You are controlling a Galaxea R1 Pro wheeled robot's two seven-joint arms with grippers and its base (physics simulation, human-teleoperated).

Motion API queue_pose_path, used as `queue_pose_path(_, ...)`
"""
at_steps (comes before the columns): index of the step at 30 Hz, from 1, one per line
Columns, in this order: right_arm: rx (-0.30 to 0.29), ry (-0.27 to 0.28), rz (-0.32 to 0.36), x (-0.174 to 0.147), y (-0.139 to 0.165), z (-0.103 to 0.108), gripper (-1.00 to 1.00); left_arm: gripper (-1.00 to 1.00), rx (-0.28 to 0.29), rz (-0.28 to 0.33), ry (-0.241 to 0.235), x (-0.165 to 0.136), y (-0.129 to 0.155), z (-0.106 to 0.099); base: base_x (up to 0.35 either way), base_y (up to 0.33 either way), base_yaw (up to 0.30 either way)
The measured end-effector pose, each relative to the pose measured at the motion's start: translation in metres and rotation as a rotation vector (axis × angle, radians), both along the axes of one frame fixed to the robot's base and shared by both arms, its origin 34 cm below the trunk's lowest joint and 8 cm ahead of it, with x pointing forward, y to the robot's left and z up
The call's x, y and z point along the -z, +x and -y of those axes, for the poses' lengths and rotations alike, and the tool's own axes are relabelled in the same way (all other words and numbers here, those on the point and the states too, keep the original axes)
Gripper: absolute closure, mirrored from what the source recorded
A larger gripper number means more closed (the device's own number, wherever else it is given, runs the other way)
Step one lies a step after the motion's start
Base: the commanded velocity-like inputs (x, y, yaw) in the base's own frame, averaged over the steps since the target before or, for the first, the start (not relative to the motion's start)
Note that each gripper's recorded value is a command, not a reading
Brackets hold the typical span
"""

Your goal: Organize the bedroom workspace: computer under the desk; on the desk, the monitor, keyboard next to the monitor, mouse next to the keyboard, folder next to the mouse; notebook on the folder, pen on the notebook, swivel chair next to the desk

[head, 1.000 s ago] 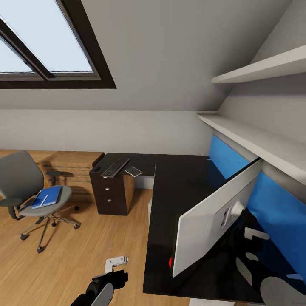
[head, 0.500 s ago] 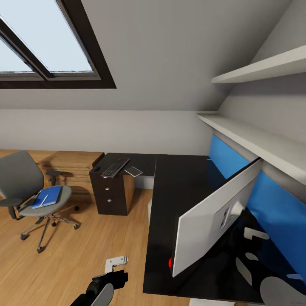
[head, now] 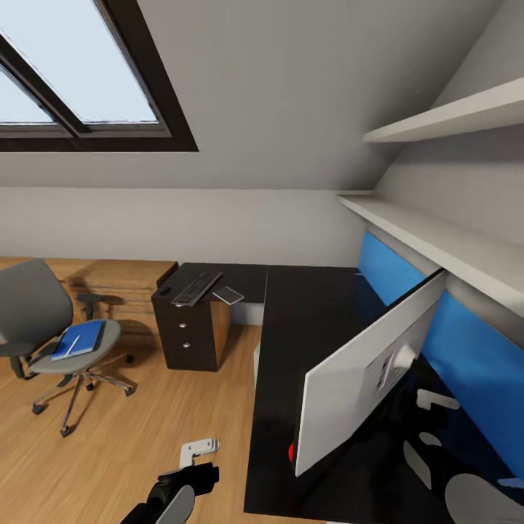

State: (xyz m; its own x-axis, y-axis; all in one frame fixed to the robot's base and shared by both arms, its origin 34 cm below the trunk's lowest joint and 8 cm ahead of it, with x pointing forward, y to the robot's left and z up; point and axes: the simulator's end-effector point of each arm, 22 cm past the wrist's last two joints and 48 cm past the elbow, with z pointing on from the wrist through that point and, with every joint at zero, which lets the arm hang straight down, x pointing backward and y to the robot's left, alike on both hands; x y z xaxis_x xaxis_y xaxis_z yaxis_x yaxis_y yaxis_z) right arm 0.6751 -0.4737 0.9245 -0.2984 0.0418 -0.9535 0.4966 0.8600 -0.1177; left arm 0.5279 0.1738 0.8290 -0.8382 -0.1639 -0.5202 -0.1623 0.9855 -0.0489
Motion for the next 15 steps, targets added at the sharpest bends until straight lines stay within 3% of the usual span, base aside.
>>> queue_pose_path(15, 0.001, 0.0, -0.001, 0.0002, -0.0003, 0.0003, 1.0, -1.0, 0.0, 0.002, -0.001, -0.0005, 0.0003, 0.0002, 0.316, -0.002, 0.0)
